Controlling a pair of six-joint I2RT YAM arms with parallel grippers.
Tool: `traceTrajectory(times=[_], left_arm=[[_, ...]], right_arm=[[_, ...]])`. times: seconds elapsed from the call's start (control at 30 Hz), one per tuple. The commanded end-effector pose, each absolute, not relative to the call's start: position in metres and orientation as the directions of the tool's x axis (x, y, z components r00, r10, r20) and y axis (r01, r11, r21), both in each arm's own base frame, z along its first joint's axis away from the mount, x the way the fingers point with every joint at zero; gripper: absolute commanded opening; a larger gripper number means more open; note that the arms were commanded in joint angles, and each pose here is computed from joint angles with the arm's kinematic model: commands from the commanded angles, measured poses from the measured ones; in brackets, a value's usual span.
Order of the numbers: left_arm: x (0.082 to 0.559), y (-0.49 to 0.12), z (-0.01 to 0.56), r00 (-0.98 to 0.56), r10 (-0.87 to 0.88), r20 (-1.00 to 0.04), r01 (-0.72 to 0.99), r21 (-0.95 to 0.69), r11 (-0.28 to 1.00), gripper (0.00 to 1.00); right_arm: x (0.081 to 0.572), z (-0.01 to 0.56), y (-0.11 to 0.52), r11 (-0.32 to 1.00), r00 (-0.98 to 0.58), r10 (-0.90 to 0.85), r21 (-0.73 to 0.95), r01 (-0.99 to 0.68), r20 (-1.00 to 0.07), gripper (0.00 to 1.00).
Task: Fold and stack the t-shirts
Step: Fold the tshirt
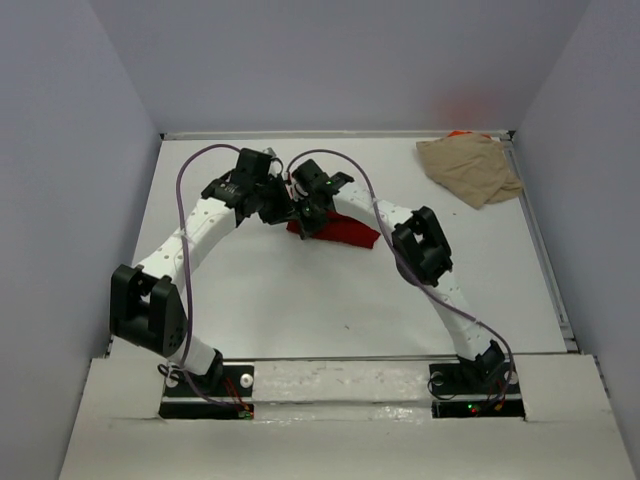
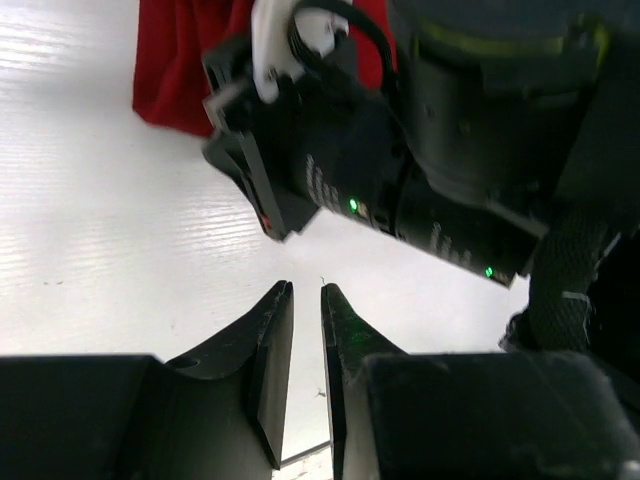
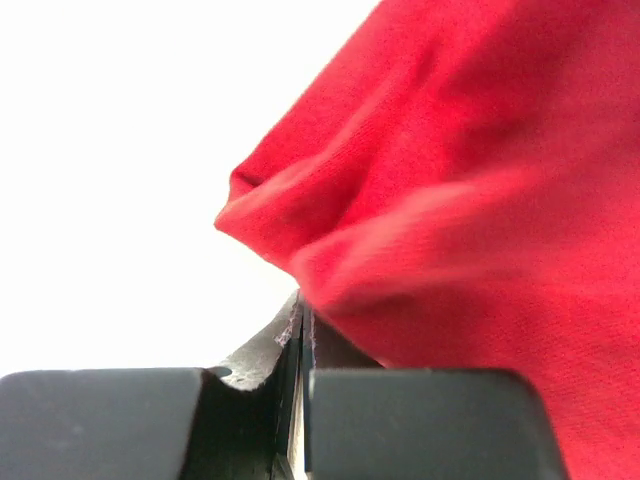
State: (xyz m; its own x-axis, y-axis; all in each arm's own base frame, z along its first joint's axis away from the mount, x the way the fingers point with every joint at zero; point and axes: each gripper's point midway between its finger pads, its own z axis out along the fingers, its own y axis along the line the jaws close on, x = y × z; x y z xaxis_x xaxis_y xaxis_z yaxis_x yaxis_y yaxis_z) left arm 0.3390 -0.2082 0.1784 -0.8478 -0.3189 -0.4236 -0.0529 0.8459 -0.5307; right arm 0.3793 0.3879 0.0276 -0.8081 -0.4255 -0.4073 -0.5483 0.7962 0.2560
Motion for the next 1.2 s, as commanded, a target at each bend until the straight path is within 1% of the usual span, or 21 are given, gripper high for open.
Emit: traceTrajectory(times=[0.0,0.13,0.23,0.3,0.33,0.37,0.4,0.43,0.47,0.5,0.53,0.57,0.63,0.7,0.77,0.83,0.93,1.03,1.17], left_arm=[[0.341,-0.201,0.206,-0.816,-0.305,-0.491,0.004,-0.532,0.847,0.28],[0.339,-0.199,0.197,-0.832,-0.288,-0.473,0.003,-0.525,0.851,0.28],[0.34,-0.201,0.197,-0.835,-0.281,-0.473,0.013,-0.529,0.848,0.28],[0.34,-0.202,0.198,-0.835,-0.278,-0.474,0.018,-0.53,0.848,0.28],[0.34,-0.202,0.199,-0.835,-0.277,-0.476,0.02,-0.53,0.848,0.28],[0.34,-0.202,0.198,-0.836,-0.273,-0.477,0.024,-0.528,0.849,0.28],[0.34,-0.202,0.198,-0.836,-0.271,-0.477,0.025,-0.527,0.849,0.28],[0.341,-0.201,0.197,-0.836,-0.272,-0.477,0.022,-0.524,0.852,0.28],[0.341,-0.202,0.195,-0.839,-0.269,-0.474,0.022,-0.523,0.852,0.28],[0.342,-0.202,0.194,-0.84,-0.266,-0.474,0.025,-0.522,0.852,0.28],[0.342,-0.203,0.193,-0.841,-0.264,-0.473,0.026,-0.522,0.853,0.28],[0.343,-0.204,0.191,-0.844,-0.263,-0.468,0.025,-0.524,0.851,0.28],[0.344,-0.206,0.19,-0.844,-0.265,-0.466,0.028,-0.532,0.846,0.28],[0.344,-0.209,0.188,-0.848,-0.263,-0.46,0.032,-0.54,0.841,0.28],[0.344,-0.209,0.186,-0.852,-0.26,-0.455,0.03,-0.538,0.842,0.28],[0.344,-0.21,0.185,-0.854,-0.26,-0.45,0.029,-0.54,0.841,0.28],[0.346,-0.21,0.188,-0.85,-0.26,-0.459,0.035,-0.54,0.841,0.28],[0.349,-0.211,0.18,-0.86,-0.251,-0.444,0.028,-0.532,0.846,0.28],[0.35,-0.219,0.168,-0.882,-0.233,-0.409,0.035,-0.551,0.834,0.29]], right_arm=[[0.41,0.025,0.388,0.822,-0.792,-0.438,0.167,-0.544,-0.426,0.0],[0.43,0.028,0.386,0.849,-0.806,-0.38,0.175,-0.499,-0.453,0.0],[0.444,0.037,0.371,0.867,-0.8,-0.356,0.15,-0.475,-0.483,0.0],[0.445,0.062,0.363,0.877,-0.784,-0.341,0.126,-0.464,-0.519,0.0],[0.447,0.075,0.365,0.876,-0.768,-0.318,0.137,-0.462,-0.556,0.0],[0.43,0.06,0.353,0.886,-0.795,-0.321,0.134,-0.444,-0.514,0.0],[0.424,0.068,0.349,0.887,-0.794,-0.308,0.143,-0.439,-0.525,0.0],[0.418,0.107,0.351,0.88,-0.76,-0.277,0.163,-0.447,-0.588,0.0],[0.402,0.097,0.339,0.89,-0.787,-0.271,0.167,-0.424,-0.554,0.0],[0.392,0.104,0.34,0.885,-0.782,-0.27,0.174,-0.431,-0.562,0.0],[0.382,0.125,0.339,0.879,-0.767,-0.259,0.186,-0.44,-0.587,0.0],[0.37,0.115,0.33,0.885,-0.786,-0.262,0.184,-0.427,-0.56,0.0],[0.357,0.128,0.328,0.889,-0.775,-0.256,0.174,-0.423,-0.578,0.0],[0.344,0.127,0.322,0.891,-0.78,-0.263,0.166,-0.422,-0.568,0.0],[0.336,0.135,0.314,0.903,-0.791,-0.227,0.181,-0.39,-0.569,0.0],[0.324,0.123,0.304,0.914,-0.818,-0.228,0.173,-0.367,-0.529,0.0],[0.311,0.11,0.301,0.914,-0.841,-0.209,0.205,-0.349,-0.499,0.0],[0.306,0.092,0.296,0.925,-0.858,-0.195,0.202,-0.322,-0.475,0.0],[0.312,0.066,0.292,0.939,-0.865,-0.211,0.152,-0.309,-0.455,0.0]])
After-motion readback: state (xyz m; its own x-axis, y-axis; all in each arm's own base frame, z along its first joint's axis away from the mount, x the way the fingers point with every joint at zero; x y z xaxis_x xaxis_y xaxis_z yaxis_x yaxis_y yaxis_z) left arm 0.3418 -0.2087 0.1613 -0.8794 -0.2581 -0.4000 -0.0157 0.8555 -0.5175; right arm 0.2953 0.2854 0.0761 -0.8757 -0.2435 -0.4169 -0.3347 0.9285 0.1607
